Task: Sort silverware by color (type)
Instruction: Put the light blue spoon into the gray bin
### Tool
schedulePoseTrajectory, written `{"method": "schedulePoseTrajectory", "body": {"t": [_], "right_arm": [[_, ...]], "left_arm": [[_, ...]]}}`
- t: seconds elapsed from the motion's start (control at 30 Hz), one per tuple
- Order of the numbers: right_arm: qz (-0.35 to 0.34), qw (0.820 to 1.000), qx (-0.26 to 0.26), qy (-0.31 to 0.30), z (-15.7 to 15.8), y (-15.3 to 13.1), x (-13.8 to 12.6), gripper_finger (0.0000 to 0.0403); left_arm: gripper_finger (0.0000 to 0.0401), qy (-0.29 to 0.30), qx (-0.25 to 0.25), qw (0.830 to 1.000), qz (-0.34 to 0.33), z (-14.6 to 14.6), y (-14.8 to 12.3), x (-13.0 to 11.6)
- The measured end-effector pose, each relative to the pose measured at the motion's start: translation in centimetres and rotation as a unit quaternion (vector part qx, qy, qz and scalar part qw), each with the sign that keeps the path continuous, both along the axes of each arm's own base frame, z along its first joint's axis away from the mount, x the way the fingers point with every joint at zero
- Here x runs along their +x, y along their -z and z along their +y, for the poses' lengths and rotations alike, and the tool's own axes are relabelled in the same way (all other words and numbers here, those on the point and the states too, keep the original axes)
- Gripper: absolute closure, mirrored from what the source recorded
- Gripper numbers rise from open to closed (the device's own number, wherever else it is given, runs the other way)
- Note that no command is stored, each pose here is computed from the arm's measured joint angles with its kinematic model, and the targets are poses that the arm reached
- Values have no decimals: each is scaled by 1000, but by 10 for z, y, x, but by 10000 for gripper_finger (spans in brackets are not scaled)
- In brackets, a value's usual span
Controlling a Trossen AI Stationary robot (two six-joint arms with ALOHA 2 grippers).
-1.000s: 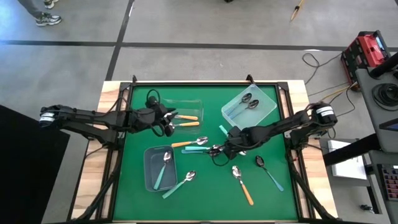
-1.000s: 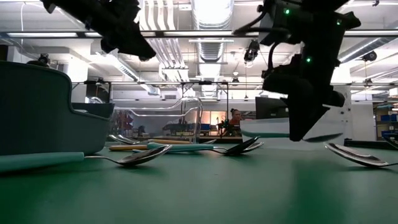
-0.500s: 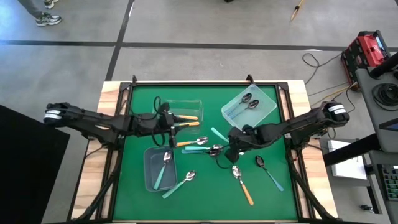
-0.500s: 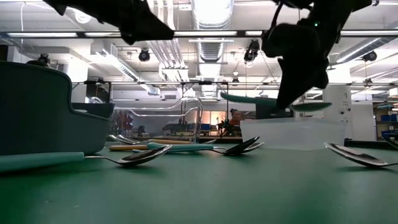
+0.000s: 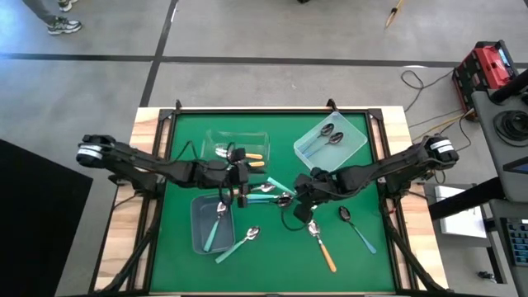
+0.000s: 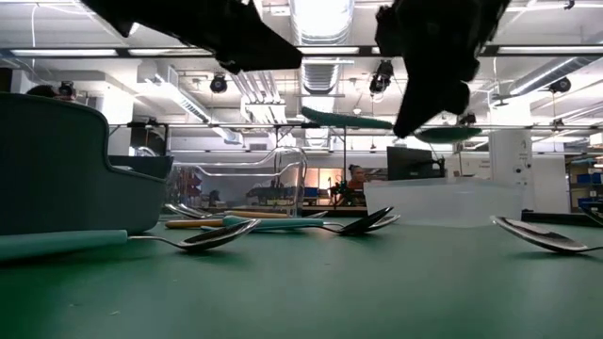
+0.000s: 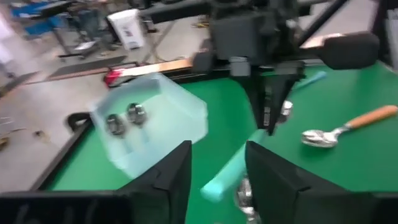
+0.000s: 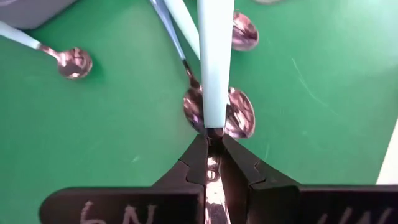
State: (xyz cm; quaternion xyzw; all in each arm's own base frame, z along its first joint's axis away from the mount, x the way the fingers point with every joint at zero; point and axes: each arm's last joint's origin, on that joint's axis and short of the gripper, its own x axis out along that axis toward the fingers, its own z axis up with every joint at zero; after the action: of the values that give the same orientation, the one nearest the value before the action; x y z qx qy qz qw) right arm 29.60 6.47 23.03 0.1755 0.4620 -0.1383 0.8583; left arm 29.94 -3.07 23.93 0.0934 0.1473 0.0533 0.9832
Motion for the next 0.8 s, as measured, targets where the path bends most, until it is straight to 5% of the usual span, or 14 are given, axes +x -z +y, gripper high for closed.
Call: {"method": "schedulePoseTrajectory", "body": {"t": [0.3,0.8], "right_arm": [[23,999,-29,-35,4,-17,20,390],[90,990,-70,-82,10,-20,44,390]], "left_arm": [[193,27,50,995,85,-9,5,35],[188,63,63,984,153,-16,29,60]]}}
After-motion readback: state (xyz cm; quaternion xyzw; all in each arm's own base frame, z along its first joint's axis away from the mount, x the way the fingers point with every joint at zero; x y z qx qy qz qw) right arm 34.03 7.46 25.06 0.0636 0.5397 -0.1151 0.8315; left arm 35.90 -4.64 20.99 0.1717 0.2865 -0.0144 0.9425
